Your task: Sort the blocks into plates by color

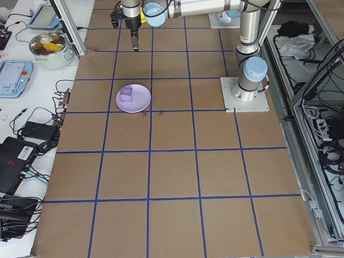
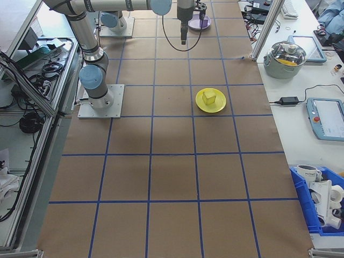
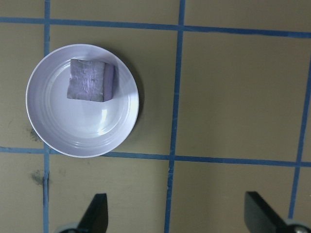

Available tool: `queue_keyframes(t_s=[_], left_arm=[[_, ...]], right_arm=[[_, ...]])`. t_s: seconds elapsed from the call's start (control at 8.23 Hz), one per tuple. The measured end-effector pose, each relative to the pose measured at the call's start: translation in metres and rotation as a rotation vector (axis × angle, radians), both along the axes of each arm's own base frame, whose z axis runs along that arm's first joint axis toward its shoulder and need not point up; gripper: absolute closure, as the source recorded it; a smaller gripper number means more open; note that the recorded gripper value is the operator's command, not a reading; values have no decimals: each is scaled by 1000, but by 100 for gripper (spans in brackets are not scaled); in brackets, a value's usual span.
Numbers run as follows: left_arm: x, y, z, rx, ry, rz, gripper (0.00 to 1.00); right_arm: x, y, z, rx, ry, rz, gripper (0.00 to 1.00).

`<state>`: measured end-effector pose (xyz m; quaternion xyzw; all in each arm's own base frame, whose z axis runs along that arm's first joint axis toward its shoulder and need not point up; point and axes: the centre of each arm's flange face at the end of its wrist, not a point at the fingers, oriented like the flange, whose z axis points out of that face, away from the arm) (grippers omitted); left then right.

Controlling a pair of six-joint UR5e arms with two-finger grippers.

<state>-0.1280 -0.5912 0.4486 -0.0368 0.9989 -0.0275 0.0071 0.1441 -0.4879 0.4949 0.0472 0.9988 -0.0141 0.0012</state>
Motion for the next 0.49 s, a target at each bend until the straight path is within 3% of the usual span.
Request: queue_keyframes(t_s=[0.49], left_arm=[[-34,44,41,-64,3,-2,0]], right_arm=[[0,0,0,1,0,1,0]])
